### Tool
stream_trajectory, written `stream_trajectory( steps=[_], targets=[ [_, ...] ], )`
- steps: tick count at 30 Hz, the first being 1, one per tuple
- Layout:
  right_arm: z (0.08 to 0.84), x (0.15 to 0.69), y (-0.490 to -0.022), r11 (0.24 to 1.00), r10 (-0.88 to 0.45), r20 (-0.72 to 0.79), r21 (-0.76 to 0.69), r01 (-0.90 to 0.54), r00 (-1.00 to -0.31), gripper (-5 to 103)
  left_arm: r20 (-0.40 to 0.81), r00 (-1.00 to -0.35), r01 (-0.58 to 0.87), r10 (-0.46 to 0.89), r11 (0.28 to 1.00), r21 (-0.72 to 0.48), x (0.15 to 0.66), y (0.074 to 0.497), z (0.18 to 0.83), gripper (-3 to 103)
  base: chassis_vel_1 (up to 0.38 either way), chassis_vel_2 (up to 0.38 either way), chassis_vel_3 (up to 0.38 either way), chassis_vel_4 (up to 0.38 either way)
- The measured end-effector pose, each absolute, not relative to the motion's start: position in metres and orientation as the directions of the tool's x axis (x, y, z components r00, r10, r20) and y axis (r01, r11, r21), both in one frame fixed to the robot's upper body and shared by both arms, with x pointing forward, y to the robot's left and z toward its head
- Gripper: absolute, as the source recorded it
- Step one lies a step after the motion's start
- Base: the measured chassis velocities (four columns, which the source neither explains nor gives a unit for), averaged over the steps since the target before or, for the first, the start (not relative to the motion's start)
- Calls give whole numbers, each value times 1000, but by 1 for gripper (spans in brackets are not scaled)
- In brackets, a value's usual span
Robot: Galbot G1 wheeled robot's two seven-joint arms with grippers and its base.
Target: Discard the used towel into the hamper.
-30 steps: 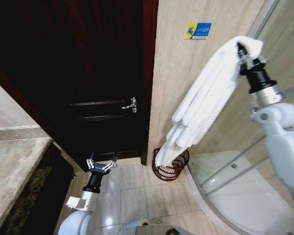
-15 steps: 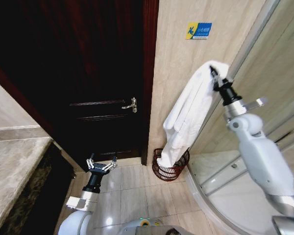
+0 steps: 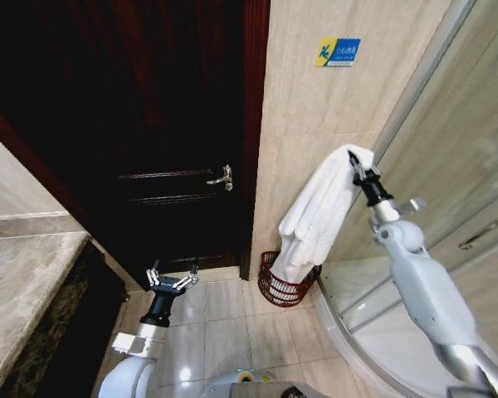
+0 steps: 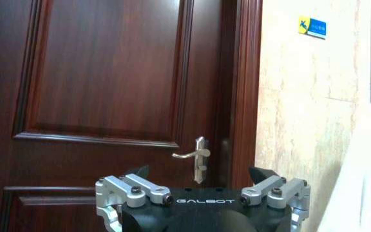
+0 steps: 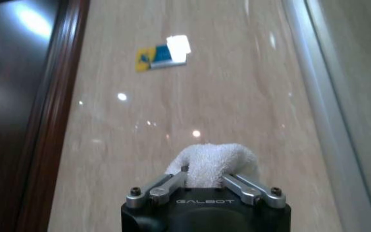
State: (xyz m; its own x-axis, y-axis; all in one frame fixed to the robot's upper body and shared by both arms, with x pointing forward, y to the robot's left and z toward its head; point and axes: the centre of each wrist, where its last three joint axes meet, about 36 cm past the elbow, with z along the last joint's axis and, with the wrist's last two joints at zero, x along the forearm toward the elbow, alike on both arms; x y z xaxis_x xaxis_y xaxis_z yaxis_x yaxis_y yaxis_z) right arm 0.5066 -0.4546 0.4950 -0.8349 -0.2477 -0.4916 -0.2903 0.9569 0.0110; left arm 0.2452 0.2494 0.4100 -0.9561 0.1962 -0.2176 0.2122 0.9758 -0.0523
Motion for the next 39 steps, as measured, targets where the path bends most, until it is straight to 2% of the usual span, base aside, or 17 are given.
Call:
stream_trajectory(
  steps=[10,21,26,33,39],
  targets=[
    [435,503,-430,948,-267,-417,47,-314,-869,5,-218,-956,212,196,976,-52,245,249,410,100,0,0,0,0],
    [383,529,-411,953,-256,-343,64,-295,-904,5,-218,-956,212,196,976,-52,245,249,410,100,0,0,0,0],
    [370,541,-409,954,-220,-313,130,-272,-924,5,-218,-956,212,196,976,-52,245,249,410,100,0,0,0,0],
    [365,554,-396,948,-229,-297,148,-281,-927,5,-218,-956,212,196,976,-52,245,249,410,100,0,0,0,0],
    [334,544,-388,947,-237,-245,159,-280,-940,5,-218,-956,212,196,976,-52,245,249,410,100,0,0,0,0]
  ],
)
